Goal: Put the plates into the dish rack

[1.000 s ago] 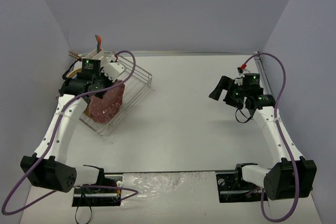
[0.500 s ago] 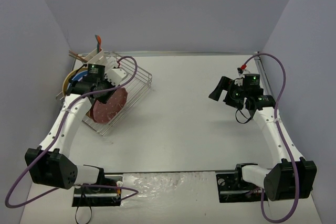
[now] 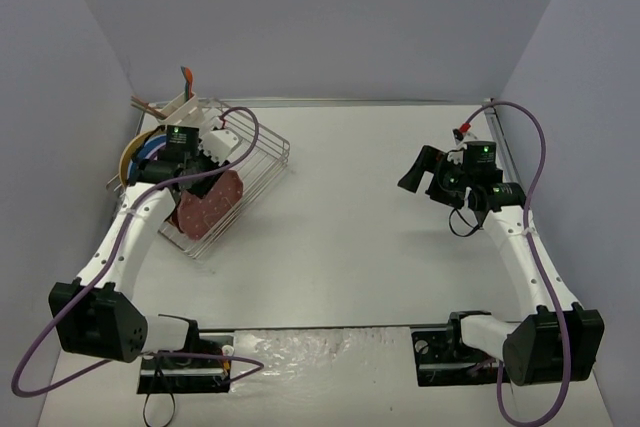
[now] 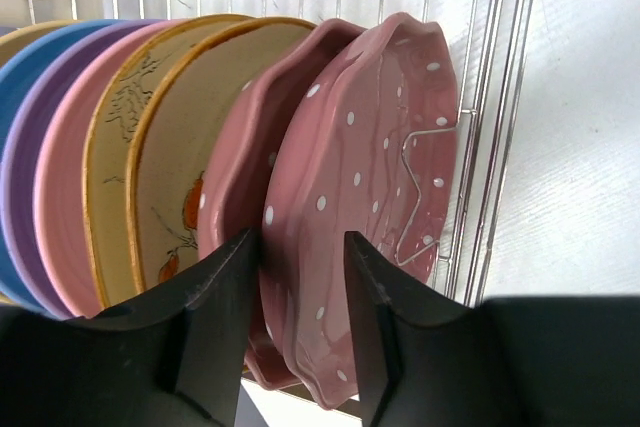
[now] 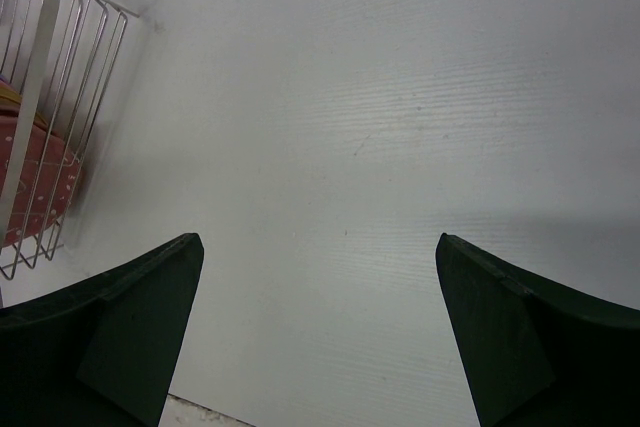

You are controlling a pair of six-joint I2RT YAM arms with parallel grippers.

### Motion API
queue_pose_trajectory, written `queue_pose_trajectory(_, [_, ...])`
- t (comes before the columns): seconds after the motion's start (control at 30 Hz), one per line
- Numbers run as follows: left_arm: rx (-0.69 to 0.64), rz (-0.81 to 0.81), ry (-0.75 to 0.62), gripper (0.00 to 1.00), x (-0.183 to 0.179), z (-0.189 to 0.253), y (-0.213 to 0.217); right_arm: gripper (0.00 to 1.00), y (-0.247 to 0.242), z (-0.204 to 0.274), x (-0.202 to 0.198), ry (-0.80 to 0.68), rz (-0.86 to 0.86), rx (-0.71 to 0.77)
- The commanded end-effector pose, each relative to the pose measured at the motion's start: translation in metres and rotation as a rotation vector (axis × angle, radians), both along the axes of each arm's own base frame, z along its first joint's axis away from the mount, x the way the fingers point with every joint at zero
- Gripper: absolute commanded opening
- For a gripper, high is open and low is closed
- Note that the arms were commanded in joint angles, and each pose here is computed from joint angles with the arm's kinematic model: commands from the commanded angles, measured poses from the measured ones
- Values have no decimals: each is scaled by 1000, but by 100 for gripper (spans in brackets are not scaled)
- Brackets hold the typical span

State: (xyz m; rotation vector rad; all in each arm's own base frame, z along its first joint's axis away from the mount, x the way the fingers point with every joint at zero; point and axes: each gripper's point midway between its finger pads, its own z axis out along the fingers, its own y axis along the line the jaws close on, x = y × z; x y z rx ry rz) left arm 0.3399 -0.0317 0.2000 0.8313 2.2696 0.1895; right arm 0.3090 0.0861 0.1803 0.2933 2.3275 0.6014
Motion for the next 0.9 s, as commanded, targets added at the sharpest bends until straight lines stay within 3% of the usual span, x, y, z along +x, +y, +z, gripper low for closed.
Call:
queue_pose_trajectory(0.0, [-36,7,-167,42,11,48,-1,99,-1,22,6,-91,5,5])
queue_pose_trajectory(0.23, [-116,24,-287,62,1,92,-5,99,-4,45,10,-154,-1,-1])
queue_pose_trajectory(0.4, [-182,82,-386,71,-14,129,-2,99,-15,73,13,-243,-32,-40])
queue_pose_trajectory(0.63, [-259,330,-575,84,-68,185,34,100,-40,145,6,-440,-114,-168])
queue_pose_trajectory(0.87, [-313,559,-680,96,-123,198,69,100,-71,204,-11,-567,-257,-338])
